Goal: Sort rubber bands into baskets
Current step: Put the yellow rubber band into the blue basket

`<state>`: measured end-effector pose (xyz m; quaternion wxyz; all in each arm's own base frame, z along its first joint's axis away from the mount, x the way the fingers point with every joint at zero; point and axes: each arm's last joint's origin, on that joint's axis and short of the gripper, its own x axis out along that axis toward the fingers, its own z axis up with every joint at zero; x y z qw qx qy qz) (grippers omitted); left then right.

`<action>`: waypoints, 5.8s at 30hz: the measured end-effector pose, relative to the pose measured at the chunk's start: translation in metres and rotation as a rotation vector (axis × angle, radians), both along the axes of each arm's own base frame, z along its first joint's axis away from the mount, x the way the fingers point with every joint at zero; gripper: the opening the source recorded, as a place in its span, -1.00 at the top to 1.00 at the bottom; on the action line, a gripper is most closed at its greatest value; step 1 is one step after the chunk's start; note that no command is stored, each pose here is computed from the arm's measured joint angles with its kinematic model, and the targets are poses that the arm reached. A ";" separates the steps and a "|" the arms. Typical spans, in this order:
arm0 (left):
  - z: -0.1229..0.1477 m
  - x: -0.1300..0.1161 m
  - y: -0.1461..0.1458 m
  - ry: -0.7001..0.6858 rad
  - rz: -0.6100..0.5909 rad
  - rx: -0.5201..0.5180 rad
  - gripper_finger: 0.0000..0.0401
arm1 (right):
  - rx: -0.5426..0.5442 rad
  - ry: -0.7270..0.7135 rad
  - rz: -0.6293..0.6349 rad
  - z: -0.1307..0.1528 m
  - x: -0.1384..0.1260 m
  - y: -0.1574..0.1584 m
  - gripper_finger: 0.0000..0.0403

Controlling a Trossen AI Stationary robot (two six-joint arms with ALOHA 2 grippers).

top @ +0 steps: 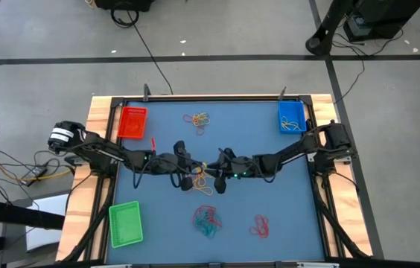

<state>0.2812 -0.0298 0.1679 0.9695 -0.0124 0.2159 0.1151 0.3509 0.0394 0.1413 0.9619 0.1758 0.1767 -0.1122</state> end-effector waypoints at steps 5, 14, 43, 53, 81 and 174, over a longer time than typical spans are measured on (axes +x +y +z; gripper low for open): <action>0.000 0.000 0.000 -0.003 0.001 -0.002 0.99 | -0.026 -0.001 0.025 0.003 0.000 0.000 0.92; -0.001 0.000 0.000 0.000 -0.005 -0.032 0.90 | -0.071 0.043 -0.033 0.016 -0.008 -0.005 0.97; -0.005 -0.003 -0.004 0.052 -0.044 -0.040 0.67 | -0.312 0.602 -0.781 0.083 -0.152 -0.055 0.99; -0.012 -0.002 -0.005 0.091 -0.063 -0.039 0.67 | -0.289 0.790 -1.095 0.061 -0.191 -0.083 0.98; -0.010 -0.001 0.001 0.064 0.045 0.024 0.67 | -0.212 0.905 -1.138 0.033 -0.204 -0.115 0.36; -0.034 0.050 -0.003 -0.179 -0.343 -0.051 0.98 | -0.440 0.178 0.187 0.005 -0.057 0.045 0.05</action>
